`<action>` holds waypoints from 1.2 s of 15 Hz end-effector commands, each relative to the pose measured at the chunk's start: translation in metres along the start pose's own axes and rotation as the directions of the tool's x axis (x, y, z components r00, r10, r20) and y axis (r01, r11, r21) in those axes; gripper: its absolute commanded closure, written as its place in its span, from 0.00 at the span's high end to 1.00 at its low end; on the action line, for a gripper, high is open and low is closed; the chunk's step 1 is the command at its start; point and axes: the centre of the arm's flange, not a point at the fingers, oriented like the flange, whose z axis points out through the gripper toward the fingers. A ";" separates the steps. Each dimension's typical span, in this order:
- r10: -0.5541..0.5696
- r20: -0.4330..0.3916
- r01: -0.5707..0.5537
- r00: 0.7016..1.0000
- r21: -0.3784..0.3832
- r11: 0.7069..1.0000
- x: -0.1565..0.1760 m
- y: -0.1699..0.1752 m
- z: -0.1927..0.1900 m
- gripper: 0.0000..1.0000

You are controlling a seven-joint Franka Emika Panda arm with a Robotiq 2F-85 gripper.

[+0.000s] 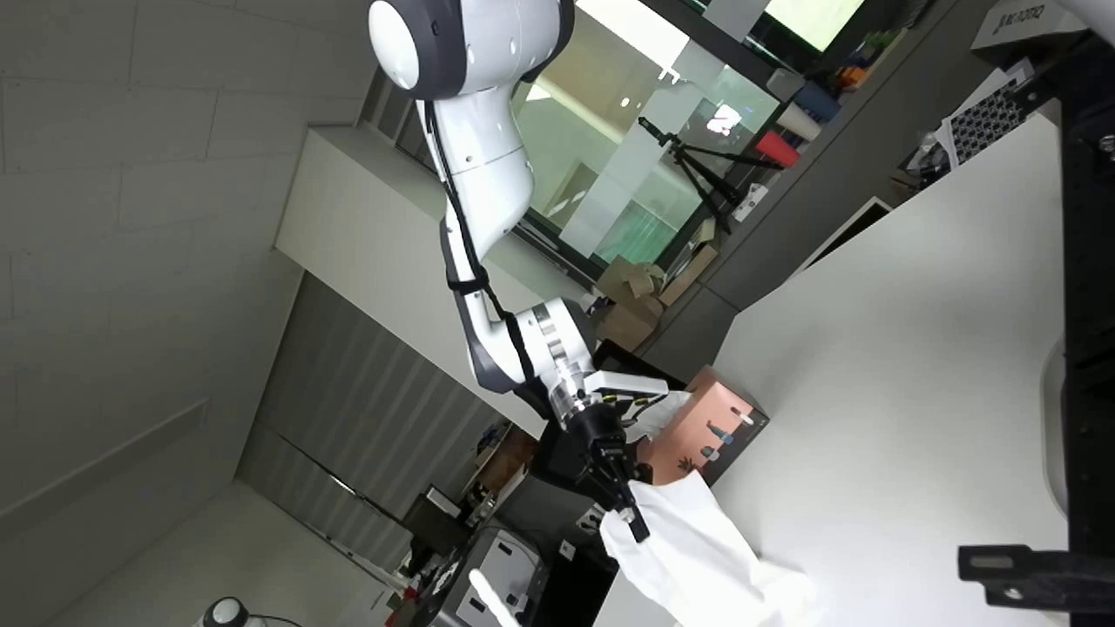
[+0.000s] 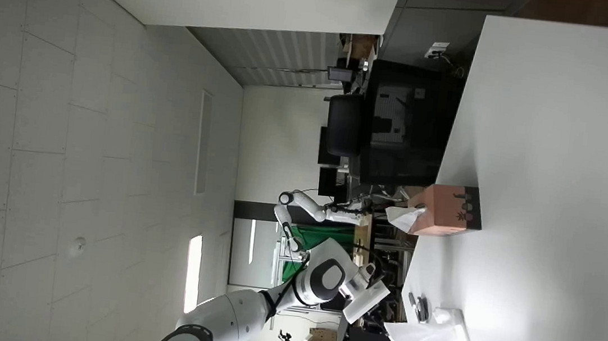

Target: Remove the tissue out of the tissue box and put it on the table

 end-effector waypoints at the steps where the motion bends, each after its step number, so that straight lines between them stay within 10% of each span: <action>1: 0.078 0.068 -0.079 0.995 0.019 0.997 0.012 0.009 -0.001 0.00; 18: 0.060 0.060 -0.050 0.996 -0.157 0.986 0.025 0.070 0.056 0.00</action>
